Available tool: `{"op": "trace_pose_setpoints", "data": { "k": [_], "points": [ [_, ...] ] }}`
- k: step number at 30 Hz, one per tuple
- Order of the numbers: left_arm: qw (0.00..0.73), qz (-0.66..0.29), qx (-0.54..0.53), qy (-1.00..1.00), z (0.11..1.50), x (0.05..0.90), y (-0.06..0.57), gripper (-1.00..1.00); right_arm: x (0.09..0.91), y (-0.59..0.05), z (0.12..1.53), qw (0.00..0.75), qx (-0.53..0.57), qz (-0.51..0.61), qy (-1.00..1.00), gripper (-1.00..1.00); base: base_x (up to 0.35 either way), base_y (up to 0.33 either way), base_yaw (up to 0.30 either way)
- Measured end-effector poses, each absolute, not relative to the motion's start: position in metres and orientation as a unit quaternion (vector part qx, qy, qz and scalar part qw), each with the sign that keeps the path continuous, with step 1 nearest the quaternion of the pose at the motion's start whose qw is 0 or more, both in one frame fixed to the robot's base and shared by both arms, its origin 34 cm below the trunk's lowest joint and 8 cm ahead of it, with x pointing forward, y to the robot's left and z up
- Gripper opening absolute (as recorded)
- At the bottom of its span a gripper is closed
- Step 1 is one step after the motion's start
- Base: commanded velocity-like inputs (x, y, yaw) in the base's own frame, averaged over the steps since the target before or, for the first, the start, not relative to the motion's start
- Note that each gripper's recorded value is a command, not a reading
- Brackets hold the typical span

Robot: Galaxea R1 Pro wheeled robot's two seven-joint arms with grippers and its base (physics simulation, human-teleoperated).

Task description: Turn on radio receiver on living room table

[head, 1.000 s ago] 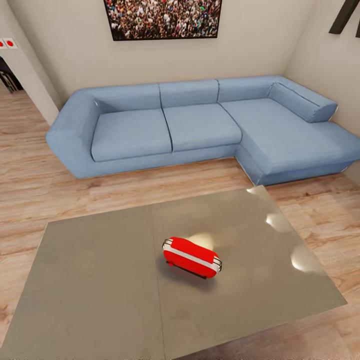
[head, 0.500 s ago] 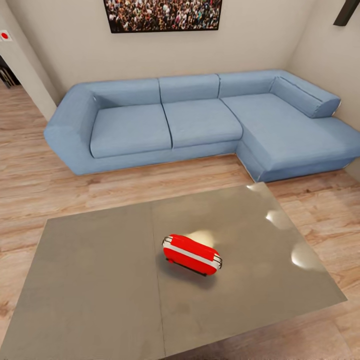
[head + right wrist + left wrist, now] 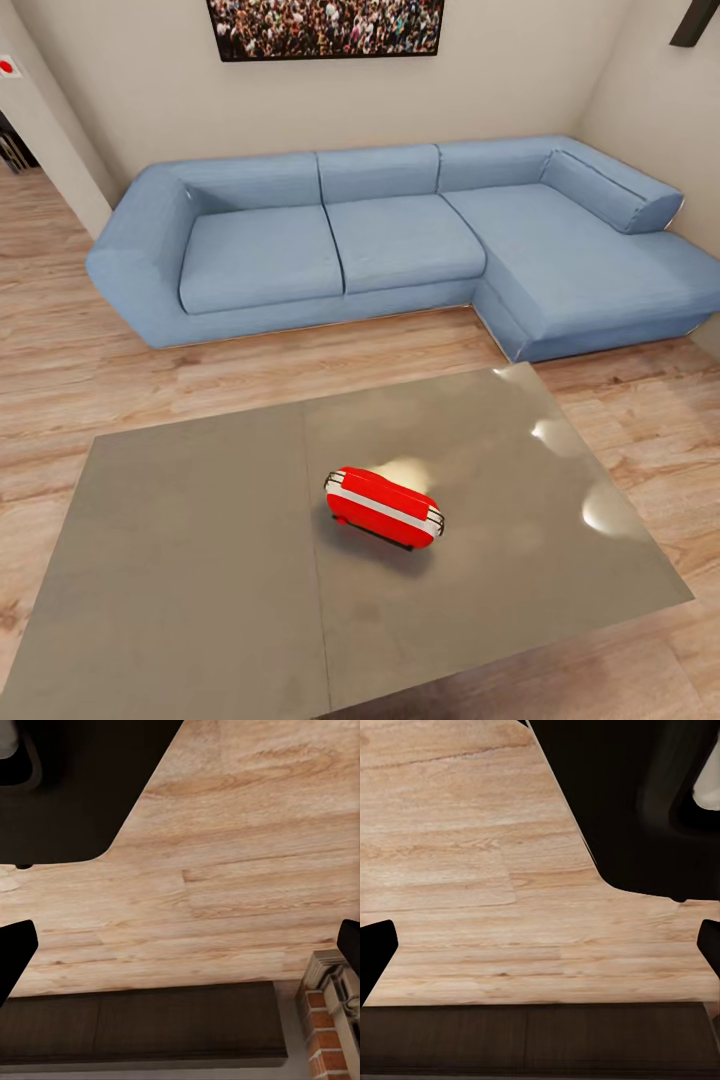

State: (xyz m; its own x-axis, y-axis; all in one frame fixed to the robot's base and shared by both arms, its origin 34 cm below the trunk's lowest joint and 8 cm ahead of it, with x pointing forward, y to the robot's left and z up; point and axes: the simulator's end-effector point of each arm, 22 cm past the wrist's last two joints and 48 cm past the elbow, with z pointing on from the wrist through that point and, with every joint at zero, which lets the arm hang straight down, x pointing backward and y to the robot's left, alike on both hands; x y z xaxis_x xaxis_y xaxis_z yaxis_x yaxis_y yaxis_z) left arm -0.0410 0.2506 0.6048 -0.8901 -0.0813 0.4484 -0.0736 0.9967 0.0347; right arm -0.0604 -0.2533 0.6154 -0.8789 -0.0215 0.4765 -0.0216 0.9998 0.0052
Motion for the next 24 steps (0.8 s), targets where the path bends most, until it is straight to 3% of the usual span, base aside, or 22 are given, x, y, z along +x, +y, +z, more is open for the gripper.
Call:
{"op": "trace_pose_setpoints", "data": {
  "k": [24],
  "points": [
    [0.201,-0.005,0.039,-0.979,0.593,-0.016,0.249,1.00,-0.043,-0.262,0.606,0.225,0.011,0.006,-0.974,1.00,0.000,0.000,0.000]
  ]
}}
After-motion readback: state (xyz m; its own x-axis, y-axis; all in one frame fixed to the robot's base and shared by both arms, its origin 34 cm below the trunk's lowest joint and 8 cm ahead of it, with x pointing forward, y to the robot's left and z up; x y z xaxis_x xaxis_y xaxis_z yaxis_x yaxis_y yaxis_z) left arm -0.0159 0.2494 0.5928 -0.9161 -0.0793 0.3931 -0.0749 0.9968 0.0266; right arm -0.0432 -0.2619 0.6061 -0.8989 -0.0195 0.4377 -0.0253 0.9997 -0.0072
